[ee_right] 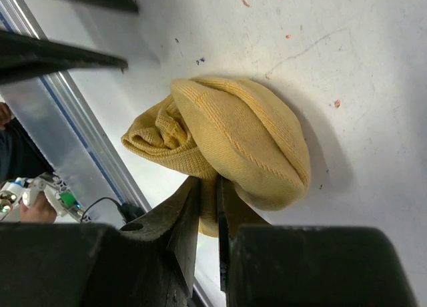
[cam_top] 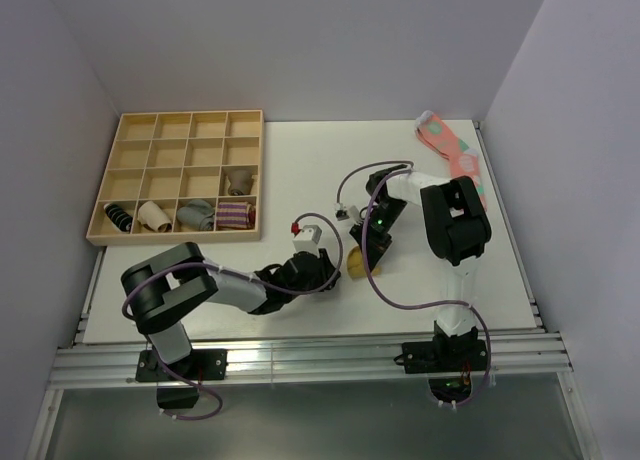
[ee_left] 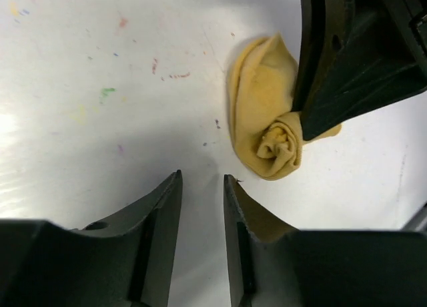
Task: Roll the socks
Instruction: Adjust the sock at the center of the board.
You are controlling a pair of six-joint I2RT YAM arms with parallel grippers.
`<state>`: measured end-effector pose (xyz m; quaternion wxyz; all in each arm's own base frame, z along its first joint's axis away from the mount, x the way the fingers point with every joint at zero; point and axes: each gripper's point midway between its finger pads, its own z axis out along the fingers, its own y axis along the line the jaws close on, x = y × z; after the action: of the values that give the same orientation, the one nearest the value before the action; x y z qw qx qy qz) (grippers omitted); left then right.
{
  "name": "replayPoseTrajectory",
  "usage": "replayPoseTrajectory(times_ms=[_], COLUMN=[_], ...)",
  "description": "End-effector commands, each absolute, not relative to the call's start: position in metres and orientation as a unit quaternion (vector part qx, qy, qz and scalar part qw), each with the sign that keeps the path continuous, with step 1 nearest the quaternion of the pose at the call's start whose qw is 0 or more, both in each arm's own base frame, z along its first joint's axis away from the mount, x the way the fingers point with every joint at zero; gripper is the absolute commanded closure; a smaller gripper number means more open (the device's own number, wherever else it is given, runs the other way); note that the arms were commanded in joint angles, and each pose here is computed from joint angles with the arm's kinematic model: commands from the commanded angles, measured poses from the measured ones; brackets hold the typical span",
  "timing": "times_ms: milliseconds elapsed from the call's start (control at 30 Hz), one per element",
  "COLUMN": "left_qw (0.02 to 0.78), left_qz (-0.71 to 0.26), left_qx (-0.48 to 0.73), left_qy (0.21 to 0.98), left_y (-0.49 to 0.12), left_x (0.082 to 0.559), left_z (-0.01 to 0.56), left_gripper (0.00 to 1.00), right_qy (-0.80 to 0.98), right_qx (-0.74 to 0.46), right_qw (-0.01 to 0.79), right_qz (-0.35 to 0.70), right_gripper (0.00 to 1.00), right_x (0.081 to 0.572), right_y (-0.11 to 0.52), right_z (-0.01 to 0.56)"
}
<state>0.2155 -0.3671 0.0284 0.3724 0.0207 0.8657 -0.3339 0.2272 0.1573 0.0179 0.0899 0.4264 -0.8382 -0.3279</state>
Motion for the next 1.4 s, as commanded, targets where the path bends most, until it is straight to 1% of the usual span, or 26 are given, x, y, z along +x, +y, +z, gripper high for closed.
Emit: replayPoseTrajectory(times_ms=[0, 100, 233, 300, 533, 800, 933, 1267, 1367], left_qw=[0.441, 0.461, 0.484, 0.487, 0.494, 0.481, 0.475, 0.463, 0.461], left_qz=[-0.316, -0.341, -0.35, -0.35, -0.362, -0.35, -0.342, -0.335, -0.338], left_qx=[0.046, 0.079, 0.122, 0.133, 0.193, 0.244, 0.252, 0.243, 0.232], left_qy=[0.839, 0.815, 0.792, 0.789, 0.767, 0.766, 0.77, 0.784, 0.787], left_y=[-0.36, -0.375, -0.391, -0.397, -0.424, -0.438, -0.44, -0.435, -0.431], left_x=[0.227, 0.223, 0.223, 0.223, 0.224, 0.223, 0.223, 0.228, 0.231], left_z=[0.048, 0.067, 0.083, 0.083, 0.097, 0.081, 0.072, 0.047, 0.046], left_gripper=[0.62, 0.61, 0.59, 0.57, 0.56, 0.56, 0.58, 0.6, 0.62], right_qy=[-0.848, -0.85, -0.852, -0.852, -0.851, -0.85, -0.849, -0.849, -0.848], right_qx=[0.439, 0.437, 0.435, 0.434, 0.434, 0.435, 0.435, 0.436, 0.435], right_qw=[0.095, 0.099, 0.106, 0.111, 0.123, 0.125, 0.129, 0.136, 0.136], right_qz=[-0.282, -0.276, -0.273, -0.271, -0.27, -0.27, -0.27, -0.267, -0.269], right_gripper=[0.93, 0.93, 0.93, 0.93, 0.92, 0.92, 0.92, 0.92, 0.92], right_x=[0.238, 0.238, 0.236, 0.234, 0.231, 0.232, 0.232, 0.231, 0.231], right_y=[0.142, 0.14, 0.14, 0.139, 0.144, 0.148, 0.149, 0.148, 0.148], right_z=[0.007, 0.006, 0.005, 0.005, 0.003, 0.005, 0.003, 0.002, 0.002])
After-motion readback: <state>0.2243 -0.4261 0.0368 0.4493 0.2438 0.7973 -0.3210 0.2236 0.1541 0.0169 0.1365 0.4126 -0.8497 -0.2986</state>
